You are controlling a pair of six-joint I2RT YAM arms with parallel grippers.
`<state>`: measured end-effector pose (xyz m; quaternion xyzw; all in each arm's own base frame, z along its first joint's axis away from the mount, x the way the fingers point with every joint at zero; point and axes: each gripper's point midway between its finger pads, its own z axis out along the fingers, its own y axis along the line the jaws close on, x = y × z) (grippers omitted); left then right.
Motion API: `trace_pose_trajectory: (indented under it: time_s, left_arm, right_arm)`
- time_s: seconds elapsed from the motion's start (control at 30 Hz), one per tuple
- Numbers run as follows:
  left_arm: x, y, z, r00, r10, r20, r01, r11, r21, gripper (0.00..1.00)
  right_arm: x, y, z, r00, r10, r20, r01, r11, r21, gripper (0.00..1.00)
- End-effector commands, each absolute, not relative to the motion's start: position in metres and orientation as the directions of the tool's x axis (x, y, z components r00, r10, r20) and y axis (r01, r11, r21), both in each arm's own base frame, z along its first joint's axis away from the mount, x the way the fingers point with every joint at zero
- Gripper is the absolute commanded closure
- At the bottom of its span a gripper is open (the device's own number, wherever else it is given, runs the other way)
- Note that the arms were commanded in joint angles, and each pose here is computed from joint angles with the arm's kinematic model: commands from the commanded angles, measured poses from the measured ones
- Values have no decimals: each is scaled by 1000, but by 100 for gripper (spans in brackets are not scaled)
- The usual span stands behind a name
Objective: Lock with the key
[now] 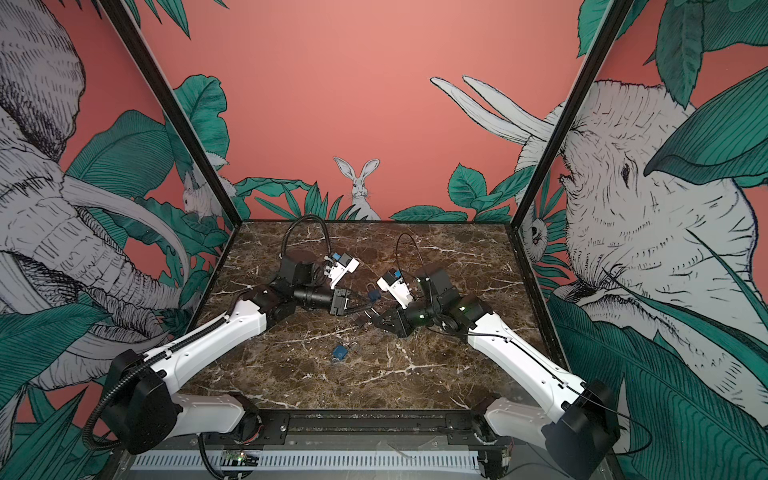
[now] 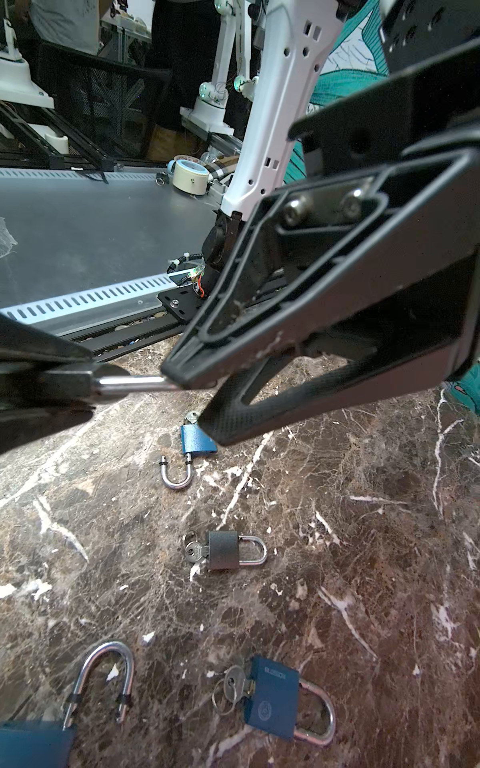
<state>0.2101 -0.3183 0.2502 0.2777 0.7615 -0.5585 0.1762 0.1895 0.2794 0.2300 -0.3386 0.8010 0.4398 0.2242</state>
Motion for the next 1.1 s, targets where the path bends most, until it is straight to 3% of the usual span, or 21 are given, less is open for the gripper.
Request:
trace_pose_trajectory:
  time_s: [0.0,0.57,0.73,1.07]
  left_arm:
    - [204,-316,251,-774,235,-588,631,198,-751,75]
    - [205,-314,248,-776,234,-585,628,209,-750,86]
    - [206,-315,245,-778,239,-582,626,210,-751,100]
    - [210,-317,235,-780,240,-579,624,221,-749,100]
  right_arm:
    - [194,284,251,-634,-312,-707,-770,340,541,100]
    - [191,287,260,-636,-301,-711,-770,302,561,100]
    - [186,289,269,-643,-288,-709,-765,260,589,100]
    - [163,290,303,-662,-241,-710,-746,120,655,100]
